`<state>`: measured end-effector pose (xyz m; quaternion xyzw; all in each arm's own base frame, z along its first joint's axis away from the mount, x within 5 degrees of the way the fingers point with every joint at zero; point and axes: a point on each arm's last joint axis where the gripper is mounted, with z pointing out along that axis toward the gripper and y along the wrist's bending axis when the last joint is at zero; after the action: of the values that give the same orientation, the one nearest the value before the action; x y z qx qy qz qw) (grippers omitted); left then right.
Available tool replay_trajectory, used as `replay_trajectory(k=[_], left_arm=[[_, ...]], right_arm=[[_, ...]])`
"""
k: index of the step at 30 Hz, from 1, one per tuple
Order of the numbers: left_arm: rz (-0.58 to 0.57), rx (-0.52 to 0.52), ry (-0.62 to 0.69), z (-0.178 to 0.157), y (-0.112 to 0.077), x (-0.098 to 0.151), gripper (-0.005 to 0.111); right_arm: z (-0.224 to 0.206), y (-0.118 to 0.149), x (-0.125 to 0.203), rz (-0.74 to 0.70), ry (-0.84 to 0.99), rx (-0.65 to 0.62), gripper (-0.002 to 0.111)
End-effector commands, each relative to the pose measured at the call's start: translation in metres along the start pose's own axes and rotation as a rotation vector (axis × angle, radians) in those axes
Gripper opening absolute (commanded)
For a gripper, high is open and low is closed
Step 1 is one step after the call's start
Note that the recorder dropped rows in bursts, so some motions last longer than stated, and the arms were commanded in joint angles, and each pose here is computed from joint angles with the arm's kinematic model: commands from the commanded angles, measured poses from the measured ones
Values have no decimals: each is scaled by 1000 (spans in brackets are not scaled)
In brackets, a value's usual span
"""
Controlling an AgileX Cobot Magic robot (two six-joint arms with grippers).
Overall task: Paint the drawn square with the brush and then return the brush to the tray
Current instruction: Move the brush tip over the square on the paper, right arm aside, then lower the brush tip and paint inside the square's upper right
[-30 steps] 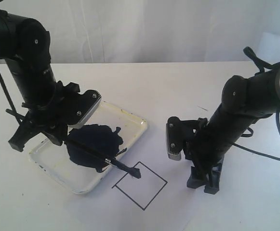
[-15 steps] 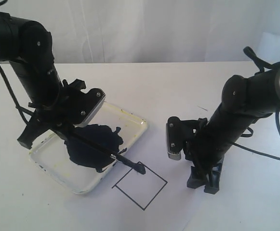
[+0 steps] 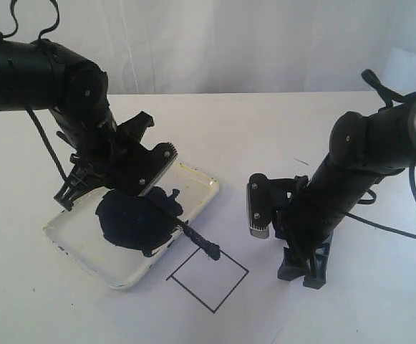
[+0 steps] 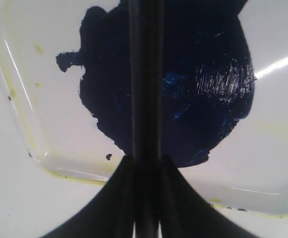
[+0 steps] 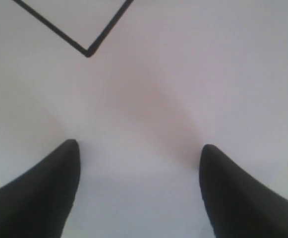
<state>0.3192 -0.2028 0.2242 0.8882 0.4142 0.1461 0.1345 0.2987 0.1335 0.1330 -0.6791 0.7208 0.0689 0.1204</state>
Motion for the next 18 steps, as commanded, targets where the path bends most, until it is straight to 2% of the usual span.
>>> replay_trajectory(k=[1,7,14,18], left_arm=[[62,0,19,-2,1,-12,0],[124,-13,47,-5,3,-25,0],[122,-68,128,-7,9,-29,0],[136,-85,120,-8,10,-35,0]], right_arm=[[4,2,2,2,11,-24,64],[4,2,2,2,11,-24,64],[4,2,2,5,11,-24,64],[4,2,2,5,11,-24,64]])
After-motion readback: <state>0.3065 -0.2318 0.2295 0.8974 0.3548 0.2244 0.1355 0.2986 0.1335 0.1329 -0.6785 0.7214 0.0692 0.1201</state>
